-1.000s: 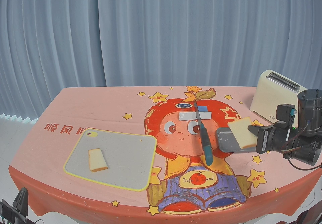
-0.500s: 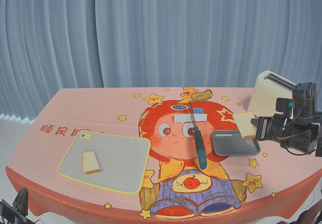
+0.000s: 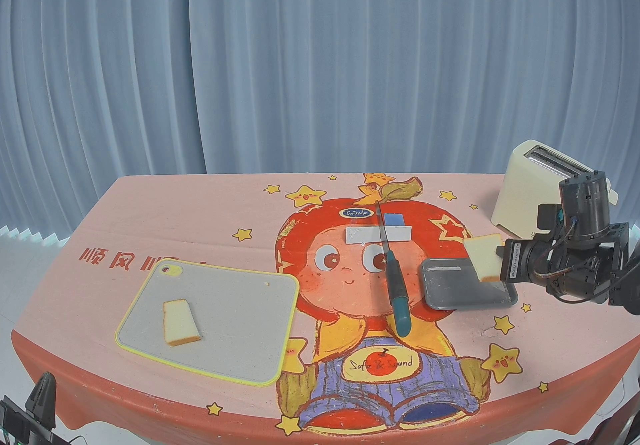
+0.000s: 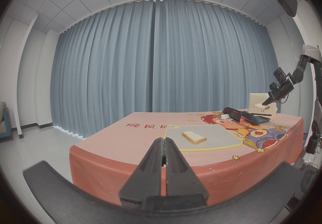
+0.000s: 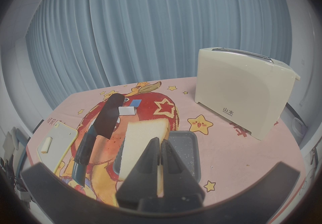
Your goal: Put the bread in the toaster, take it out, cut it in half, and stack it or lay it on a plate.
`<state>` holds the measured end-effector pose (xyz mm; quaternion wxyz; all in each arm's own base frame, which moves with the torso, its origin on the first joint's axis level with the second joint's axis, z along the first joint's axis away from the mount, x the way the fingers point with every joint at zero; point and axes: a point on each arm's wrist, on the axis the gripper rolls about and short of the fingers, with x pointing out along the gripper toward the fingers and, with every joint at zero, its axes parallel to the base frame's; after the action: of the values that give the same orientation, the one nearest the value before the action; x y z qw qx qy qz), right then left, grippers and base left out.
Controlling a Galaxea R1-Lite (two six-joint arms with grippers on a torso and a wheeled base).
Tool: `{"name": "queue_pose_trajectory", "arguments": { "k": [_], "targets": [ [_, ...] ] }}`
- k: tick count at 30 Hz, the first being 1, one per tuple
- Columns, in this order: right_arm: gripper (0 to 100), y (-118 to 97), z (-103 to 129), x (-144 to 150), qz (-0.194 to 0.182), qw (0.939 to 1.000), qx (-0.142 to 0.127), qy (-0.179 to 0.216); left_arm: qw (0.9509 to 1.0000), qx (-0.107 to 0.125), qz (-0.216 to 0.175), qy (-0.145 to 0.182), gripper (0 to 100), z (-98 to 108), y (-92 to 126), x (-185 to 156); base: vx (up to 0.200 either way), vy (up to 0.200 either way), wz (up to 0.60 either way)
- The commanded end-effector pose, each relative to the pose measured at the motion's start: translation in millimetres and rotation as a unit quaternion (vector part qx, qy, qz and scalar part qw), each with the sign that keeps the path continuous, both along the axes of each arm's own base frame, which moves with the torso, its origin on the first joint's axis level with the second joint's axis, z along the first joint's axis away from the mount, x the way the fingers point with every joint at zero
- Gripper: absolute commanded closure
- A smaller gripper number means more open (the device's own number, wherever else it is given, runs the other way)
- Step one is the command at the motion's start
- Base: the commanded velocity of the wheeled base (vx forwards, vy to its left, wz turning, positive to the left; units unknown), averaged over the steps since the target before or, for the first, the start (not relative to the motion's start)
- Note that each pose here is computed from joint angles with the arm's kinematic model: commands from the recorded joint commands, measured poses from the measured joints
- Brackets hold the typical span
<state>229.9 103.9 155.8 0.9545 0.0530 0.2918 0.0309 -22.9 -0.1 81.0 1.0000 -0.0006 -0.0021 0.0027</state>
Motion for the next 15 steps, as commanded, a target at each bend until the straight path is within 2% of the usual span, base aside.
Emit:
{"name": "queue_pose_trajectory", "arguments": {
  "k": [1, 15],
  "targets": [
    [100, 1.3, -4.5, 2.4, 0.0, 1.0, -0.003, 0.008, 1.0, 0.0, 0.0, 0.006, 100, -5.0, 0.0, 0.9, 0.0, 0.0, 0.0],
    [100, 3.1, -19.0, 12.8, -0.005, 0.9993, -0.015, 0.033, 1.0, 0.0, 0.0, 0.006, 100, -5.0, 0.0, 0.9, 0.0, 0.0, 0.0]
  ]
}}
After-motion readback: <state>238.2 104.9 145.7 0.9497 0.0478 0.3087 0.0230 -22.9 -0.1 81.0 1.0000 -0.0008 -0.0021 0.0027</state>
